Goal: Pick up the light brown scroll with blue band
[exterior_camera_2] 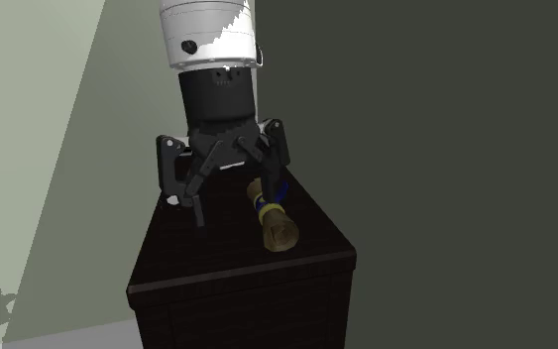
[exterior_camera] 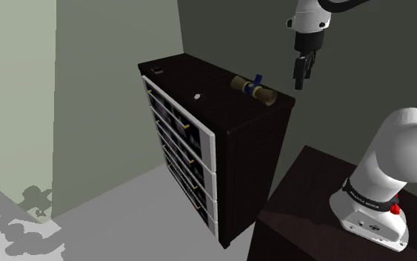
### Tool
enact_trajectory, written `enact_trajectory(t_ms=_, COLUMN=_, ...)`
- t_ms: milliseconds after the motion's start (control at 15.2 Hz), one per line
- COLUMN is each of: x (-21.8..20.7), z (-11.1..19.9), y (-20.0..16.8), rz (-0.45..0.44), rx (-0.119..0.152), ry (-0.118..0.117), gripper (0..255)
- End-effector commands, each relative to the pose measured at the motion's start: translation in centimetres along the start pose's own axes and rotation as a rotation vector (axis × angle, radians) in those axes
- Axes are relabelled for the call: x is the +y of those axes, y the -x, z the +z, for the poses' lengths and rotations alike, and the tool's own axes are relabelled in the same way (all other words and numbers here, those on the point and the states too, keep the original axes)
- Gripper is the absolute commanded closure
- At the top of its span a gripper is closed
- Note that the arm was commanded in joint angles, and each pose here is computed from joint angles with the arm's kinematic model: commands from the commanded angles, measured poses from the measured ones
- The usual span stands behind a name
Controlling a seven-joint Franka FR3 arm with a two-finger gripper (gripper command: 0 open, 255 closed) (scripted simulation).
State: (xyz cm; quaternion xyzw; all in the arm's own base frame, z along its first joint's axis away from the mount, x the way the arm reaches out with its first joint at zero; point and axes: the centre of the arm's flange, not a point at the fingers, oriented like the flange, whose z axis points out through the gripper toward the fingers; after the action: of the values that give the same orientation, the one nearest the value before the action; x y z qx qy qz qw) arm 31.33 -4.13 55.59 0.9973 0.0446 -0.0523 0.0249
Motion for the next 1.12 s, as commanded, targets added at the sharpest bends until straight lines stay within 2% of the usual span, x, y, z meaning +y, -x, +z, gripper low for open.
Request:
enact_trajectory(t_ms=0, x=0.0, z=0.0, y=0.0, rz=0.0, rx=0.0, ry=0.0, gripper=0)
enact_trajectory(t_ms=1056, x=9.9, z=6.4, y=-16.5, rz=0.02, rx=0.022, ry=0.077, gripper=0)
